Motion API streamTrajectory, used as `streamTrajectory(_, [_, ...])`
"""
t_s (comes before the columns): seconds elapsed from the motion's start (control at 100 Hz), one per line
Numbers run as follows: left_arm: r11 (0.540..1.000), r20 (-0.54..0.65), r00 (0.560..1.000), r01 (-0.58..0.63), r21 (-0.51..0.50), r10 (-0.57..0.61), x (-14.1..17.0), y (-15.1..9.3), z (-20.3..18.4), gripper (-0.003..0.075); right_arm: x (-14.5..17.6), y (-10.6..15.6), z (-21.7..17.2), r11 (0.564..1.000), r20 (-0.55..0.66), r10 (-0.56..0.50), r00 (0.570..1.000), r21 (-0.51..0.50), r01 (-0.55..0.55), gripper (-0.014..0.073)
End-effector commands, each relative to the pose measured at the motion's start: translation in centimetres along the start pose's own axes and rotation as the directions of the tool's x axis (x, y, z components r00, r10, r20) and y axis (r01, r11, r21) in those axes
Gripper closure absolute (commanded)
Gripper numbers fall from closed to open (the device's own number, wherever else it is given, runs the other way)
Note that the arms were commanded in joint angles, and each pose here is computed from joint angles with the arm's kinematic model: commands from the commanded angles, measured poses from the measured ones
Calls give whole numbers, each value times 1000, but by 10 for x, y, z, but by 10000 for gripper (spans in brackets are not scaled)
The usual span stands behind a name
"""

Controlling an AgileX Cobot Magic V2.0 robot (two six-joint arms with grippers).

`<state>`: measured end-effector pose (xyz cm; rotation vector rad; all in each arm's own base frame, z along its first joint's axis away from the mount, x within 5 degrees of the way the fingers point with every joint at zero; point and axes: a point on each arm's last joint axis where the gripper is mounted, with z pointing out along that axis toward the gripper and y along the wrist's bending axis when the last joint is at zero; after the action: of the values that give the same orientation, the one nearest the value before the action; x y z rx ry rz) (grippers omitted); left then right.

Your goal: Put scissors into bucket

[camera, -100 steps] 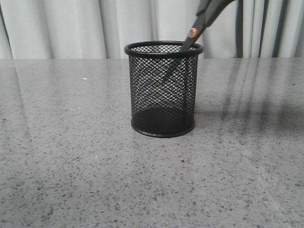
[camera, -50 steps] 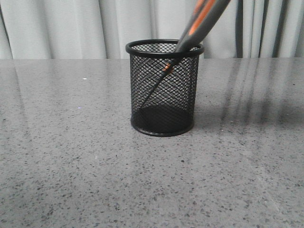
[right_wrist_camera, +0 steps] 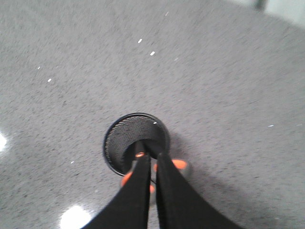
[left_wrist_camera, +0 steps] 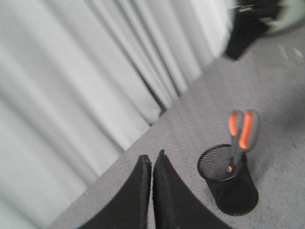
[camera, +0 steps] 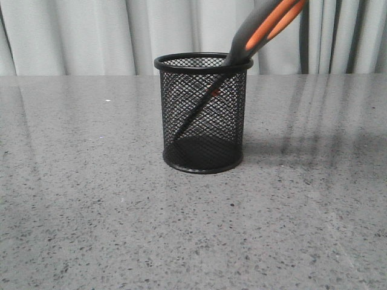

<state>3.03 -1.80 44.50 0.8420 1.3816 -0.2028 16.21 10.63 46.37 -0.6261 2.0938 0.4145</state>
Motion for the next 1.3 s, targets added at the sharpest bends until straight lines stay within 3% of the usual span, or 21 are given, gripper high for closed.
streamTrajectory(0.0, [988,118,986,124,-90,-113,12,1,-12,740,12,-3,-27,998,197,-36,980,61,25,645])
streamTrajectory(0.21, [974,169,969,201,-104,-181,77,-26,-19,740,97,-11,-34,971,422,-196,885,207,116,645])
streamTrajectory(0.33, [958,199,946,275,-77,-256,102,-39,-16,740,146,-13,-25,943,456,-301,838,275,188,645])
streamTrajectory(0.47, [959,186,947,277,-61,-262,124,-50,-9,740,177,-12,-21,930,516,-346,784,297,215,645])
streamTrajectory(0.56, [959,157,951,279,-53,-268,133,-55,-4,740,183,-11,-22,928,555,-357,751,303,217,645])
streamTrajectory(0.72, [945,151,935,327,-23,-320,136,-58,-2,740,185,-10,-24,928,572,-359,738,305,215,646])
streamTrajectory(1.29, [943,150,934,331,-21,-324,136,-58,-2,740,185,-10,-24,928,572,-359,738,305,215,646])
